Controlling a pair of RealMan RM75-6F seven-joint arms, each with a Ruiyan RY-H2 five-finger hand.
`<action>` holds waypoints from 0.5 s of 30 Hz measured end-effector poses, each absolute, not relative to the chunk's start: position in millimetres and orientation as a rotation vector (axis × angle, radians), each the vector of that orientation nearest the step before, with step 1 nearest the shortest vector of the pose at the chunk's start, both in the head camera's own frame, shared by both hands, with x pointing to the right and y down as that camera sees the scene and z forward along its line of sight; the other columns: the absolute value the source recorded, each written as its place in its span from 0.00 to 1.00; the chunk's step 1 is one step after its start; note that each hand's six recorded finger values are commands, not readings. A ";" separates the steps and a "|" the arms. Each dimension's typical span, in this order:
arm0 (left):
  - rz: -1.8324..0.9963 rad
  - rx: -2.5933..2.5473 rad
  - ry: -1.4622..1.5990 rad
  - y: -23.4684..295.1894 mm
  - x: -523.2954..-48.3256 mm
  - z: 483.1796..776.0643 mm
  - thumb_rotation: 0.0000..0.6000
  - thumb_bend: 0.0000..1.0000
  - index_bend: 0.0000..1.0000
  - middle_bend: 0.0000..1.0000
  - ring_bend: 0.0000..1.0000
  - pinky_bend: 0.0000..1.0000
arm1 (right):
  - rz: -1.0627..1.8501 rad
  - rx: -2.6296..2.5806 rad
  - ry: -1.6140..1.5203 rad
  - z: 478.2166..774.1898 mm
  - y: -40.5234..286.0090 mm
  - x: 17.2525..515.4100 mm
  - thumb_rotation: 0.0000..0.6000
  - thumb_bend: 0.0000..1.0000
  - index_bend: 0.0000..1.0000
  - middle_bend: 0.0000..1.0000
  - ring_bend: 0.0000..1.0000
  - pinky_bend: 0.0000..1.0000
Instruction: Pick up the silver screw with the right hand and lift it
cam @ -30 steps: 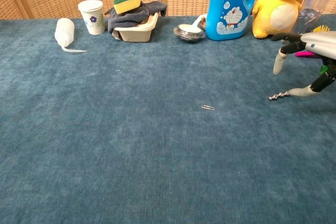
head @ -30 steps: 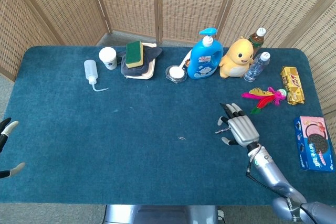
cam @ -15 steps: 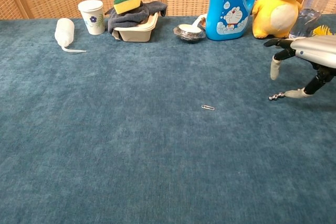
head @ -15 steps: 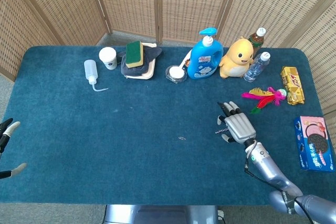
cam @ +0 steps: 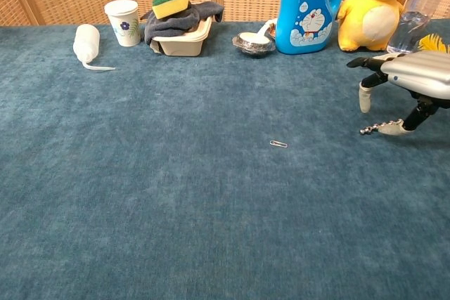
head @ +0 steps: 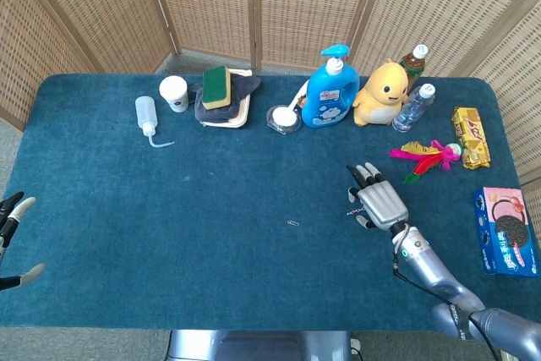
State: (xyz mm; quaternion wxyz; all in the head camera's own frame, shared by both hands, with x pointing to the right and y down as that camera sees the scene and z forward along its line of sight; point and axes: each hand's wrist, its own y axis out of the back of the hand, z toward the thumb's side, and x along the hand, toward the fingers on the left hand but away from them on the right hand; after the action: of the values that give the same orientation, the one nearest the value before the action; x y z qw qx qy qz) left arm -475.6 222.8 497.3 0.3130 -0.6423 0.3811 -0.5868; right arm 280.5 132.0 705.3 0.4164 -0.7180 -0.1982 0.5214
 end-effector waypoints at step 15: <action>-1.549 -1.692 1.011 222.9 -476.9 496.5 1.00 0.27 0.00 0.00 0.00 0.00 | 1.313 -1.798 -0.462 711.8 134.6 275.6 1.00 0.29 0.48 0.00 0.00 0.03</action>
State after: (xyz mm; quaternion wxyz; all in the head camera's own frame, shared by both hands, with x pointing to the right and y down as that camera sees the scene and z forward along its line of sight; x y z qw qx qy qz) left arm -476.9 222.9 496.5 0.3119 -0.6412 0.3832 -0.5871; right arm 275.6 134.6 711.8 0.4205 -0.7174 -0.1844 0.5240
